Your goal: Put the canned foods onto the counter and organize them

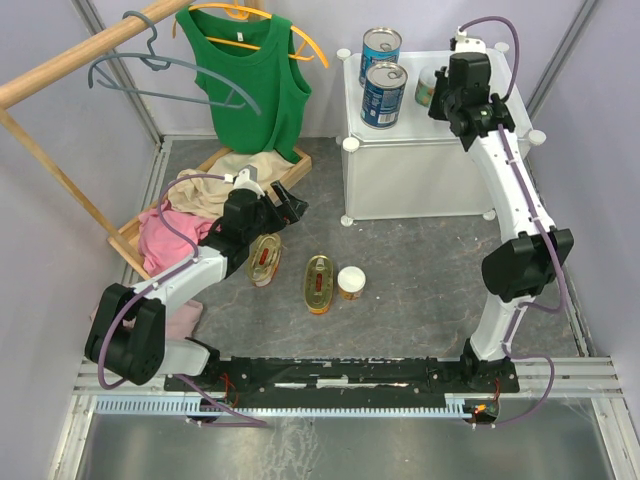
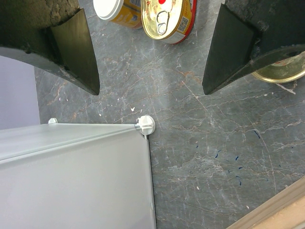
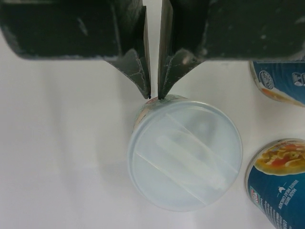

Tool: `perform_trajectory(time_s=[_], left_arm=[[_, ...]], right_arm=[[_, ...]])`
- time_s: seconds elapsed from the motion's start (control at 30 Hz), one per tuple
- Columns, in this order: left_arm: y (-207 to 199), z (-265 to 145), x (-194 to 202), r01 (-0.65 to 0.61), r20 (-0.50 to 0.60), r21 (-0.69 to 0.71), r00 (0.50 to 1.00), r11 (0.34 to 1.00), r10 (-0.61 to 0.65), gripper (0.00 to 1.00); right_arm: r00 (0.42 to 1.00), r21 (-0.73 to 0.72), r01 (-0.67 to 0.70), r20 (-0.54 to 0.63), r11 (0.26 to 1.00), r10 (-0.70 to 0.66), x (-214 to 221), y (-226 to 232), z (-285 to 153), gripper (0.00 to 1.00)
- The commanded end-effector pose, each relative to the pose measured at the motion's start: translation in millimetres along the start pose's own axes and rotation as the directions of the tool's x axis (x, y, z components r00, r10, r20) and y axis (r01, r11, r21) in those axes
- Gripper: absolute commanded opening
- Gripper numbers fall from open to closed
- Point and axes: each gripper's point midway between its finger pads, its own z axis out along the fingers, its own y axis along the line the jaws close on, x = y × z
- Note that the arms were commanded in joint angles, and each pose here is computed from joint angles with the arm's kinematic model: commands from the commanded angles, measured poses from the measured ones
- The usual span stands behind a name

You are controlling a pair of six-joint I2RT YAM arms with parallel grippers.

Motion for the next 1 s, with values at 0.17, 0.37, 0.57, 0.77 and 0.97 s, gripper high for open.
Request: perform_trajectory(time_s=[0.17,0.37,0.57,0.77,0.97], left_arm=[[-14,0,-19,-0.004,0.062,0.027,0.998,1.0,0.002,0.94],[-15,4,-19,-0.004,0.056,0.024,0.998,1.0,0.003,0.94],[-15,7,-20,-0.004,0.055,0.023,0.998,1.0,0.003,0.94],[-16,8,-20,-0.001,0.053,0.026,0.999,1.0,0.0,0.94],[-17,6,-21,-0.001,0.057,0.03,0.998,1.0,-0.001,0.94]], right_arm=[[0.998,-0.013,-0.007,0.068,1.0,0.008,-30,4,11,0.17],[0.998,-0.016,-0.002,0.061,1.0,0.003,-30,6,23,0.18],[0.998,-0.023,0.002,0.068,1.0,-0.001,-34,8,31,0.18],[0.997,-0.029,0.002,0.071,1.0,0.0,-37,10,38,0.18],[0.996,-0.037,-0.01,0.085,0.999,0.013,-39,13,43,0.17]])
